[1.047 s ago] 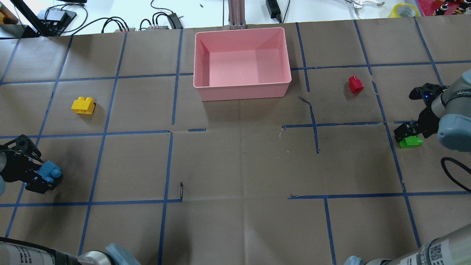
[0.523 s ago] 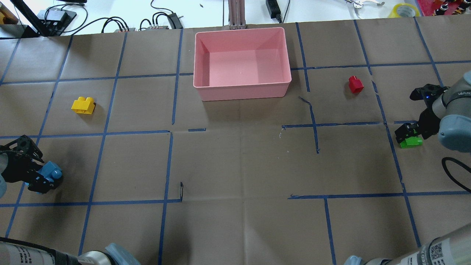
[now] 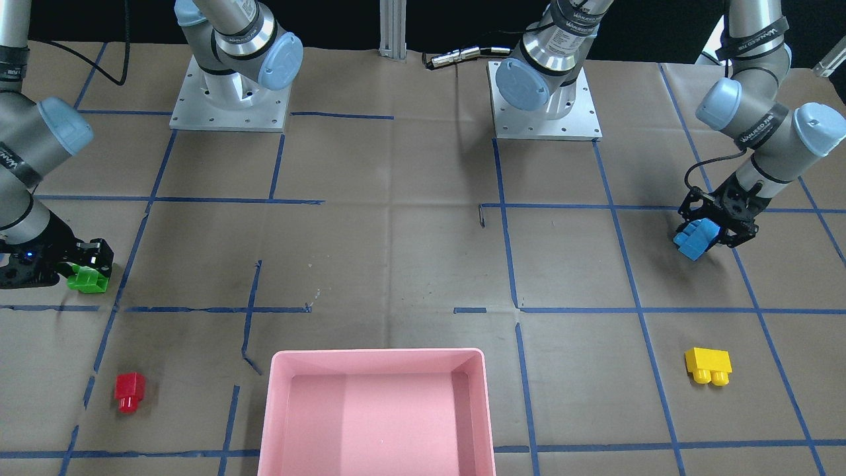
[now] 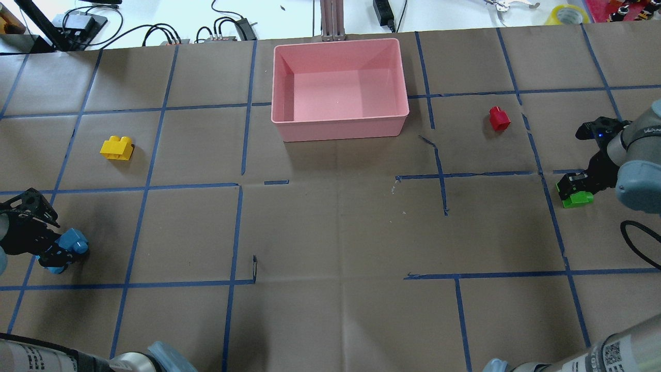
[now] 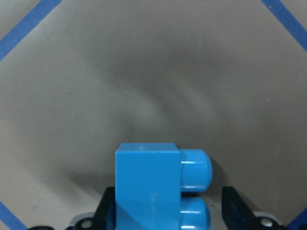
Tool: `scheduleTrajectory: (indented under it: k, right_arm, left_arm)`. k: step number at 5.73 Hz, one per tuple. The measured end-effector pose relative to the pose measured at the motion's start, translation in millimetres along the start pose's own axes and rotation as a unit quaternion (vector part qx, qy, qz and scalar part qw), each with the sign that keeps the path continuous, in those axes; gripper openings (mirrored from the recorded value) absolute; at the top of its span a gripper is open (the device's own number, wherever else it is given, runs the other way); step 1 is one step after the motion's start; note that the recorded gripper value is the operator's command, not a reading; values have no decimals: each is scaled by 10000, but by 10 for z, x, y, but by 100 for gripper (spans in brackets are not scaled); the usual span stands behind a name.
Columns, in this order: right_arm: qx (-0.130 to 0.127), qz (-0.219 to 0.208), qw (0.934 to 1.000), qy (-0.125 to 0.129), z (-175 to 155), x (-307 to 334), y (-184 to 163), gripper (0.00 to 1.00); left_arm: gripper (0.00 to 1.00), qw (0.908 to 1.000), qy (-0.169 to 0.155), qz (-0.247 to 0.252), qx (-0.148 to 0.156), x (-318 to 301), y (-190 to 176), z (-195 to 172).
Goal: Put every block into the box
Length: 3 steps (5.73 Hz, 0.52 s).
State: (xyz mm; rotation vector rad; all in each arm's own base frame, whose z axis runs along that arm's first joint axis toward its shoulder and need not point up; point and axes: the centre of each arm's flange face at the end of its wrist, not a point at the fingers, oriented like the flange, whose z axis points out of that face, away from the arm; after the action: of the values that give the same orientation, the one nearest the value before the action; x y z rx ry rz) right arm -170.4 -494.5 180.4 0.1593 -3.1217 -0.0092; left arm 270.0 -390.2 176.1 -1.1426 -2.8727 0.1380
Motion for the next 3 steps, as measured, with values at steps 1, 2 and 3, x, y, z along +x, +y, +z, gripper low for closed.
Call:
scheduleTrajectory:
  k: [1, 2, 3]
  right_arm:
    - [-19, 8, 10000, 23, -62, 13, -7, 9]
    - [-47, 21, 10000, 17, -199, 39, -32, 9]
    - [-74, 42, 10000, -2, -475, 73, -92, 9]
  left_arm:
    - [13, 10000, -39, -5, -9, -11, 0, -16]
    - [8, 9999, -113, -42, -13, -34, -5, -70]
    - [7, 9995, -307, -89, -24, -128, -30, -239]
